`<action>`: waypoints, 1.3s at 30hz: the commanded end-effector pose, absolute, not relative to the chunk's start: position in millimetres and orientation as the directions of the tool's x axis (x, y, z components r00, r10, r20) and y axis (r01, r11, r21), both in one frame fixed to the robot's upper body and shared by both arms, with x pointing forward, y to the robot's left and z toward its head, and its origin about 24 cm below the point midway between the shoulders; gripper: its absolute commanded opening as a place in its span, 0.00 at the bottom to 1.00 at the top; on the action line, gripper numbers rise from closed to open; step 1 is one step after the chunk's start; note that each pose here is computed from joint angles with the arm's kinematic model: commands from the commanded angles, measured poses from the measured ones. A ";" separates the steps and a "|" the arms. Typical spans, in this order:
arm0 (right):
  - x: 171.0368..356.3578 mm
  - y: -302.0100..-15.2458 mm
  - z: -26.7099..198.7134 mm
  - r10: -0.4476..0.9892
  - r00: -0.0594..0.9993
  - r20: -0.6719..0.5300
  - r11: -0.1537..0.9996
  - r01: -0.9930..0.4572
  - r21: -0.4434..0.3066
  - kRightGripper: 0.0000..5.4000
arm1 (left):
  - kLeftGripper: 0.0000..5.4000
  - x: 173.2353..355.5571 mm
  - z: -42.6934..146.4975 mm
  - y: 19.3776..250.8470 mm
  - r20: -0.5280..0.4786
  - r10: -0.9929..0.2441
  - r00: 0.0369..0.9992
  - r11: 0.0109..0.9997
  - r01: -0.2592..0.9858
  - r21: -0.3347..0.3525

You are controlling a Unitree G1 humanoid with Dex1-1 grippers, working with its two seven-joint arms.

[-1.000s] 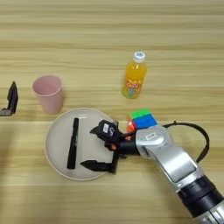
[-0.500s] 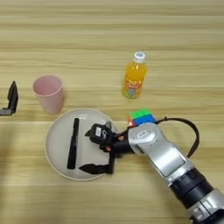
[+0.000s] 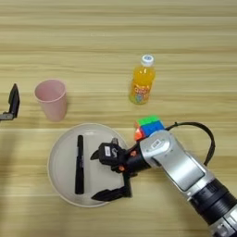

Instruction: Move the objects on the table

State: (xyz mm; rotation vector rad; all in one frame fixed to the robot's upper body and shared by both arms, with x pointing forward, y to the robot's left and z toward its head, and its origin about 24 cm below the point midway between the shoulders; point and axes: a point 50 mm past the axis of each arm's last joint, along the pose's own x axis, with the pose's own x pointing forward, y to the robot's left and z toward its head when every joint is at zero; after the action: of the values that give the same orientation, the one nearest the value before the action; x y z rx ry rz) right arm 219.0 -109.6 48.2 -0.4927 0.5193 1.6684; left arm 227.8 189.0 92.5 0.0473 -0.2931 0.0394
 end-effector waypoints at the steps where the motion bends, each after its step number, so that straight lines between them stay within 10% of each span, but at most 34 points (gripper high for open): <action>1: 211.3 -114.2 43.8 0.765 -0.226 -0.603 -0.192 -0.974 0.122 1.00 | 1.00 230.3 92.7 190.1 0.287 0.028 0.958 0.998 -0.044 0.048; 20: 187.7 -121.6 49.4 0.683 -0.402 -0.610 -0.381 -0.909 0.172 1.00 | 1.00 231.1 92.2 189.7 0.288 0.027 0.957 0.998 -0.041 0.044; 39: 214.3 -115.4 79.4 0.881 -0.183 -0.435 -0.197 -0.980 0.014 1.00 | 1.00 226.9 113.4 208.2 0.369 0.015 0.930 0.993 -0.057 0.104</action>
State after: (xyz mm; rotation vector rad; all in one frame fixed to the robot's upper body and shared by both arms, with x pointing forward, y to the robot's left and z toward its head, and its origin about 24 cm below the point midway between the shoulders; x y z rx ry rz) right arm 209.5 -114.2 71.6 -0.3967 0.3707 1.7709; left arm 226.8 204.2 103.8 0.1019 -0.3356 0.0388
